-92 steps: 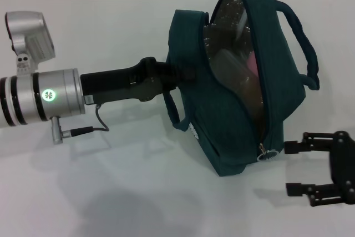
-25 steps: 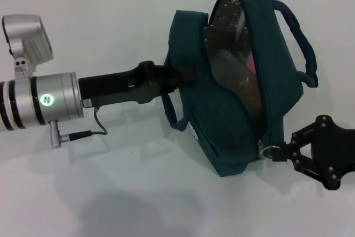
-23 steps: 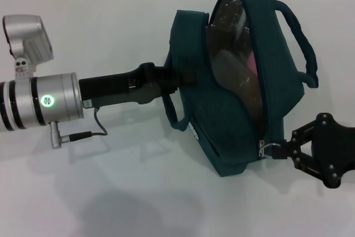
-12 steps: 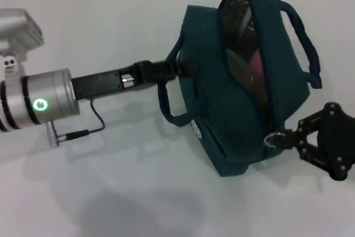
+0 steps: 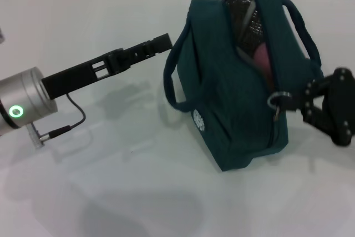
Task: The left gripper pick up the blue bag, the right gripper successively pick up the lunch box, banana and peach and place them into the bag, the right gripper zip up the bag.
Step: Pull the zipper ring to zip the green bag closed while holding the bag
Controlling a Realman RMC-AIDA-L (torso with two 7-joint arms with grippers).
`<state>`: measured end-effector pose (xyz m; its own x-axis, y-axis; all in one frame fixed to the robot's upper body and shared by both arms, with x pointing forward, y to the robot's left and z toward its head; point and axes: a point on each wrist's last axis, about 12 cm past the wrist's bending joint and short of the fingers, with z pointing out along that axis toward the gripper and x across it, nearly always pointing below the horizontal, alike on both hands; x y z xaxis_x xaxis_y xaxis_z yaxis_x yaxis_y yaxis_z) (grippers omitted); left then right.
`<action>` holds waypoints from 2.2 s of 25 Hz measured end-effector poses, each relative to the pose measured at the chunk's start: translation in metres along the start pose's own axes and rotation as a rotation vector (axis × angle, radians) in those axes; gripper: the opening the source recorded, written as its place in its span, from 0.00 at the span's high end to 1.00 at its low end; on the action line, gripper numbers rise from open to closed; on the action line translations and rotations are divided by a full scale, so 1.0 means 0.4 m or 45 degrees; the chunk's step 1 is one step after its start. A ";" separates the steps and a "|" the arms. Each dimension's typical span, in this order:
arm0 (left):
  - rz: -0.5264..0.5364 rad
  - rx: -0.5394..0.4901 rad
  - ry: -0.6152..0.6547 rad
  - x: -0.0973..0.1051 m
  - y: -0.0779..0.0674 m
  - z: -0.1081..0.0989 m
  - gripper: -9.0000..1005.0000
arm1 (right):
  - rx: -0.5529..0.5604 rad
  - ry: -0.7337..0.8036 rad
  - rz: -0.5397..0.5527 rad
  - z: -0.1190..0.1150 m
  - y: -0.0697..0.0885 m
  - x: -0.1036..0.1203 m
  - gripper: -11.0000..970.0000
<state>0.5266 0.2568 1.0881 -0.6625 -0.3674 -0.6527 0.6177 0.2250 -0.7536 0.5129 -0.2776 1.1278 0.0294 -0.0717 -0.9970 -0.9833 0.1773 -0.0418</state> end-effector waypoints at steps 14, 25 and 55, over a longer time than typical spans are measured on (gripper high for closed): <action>0.029 -0.063 -0.055 0.029 0.006 -0.057 0.11 | 0.084 -0.028 -0.076 0.060 -0.099 -0.078 0.98; 0.051 -0.056 -0.059 0.038 0.000 -0.075 0.11 | 0.106 -0.031 -0.173 0.066 -0.131 -0.130 0.98; 0.123 0.002 0.008 0.051 -0.004 -0.038 0.11 | 0.064 0.005 -0.060 0.206 -0.182 -0.151 0.98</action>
<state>0.5055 0.2628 1.0750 -0.6024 -0.3384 -0.7230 0.6794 0.2581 -0.6869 0.5975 -0.2052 1.1858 0.0745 -0.0853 -0.9936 -0.9706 0.2227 -0.0918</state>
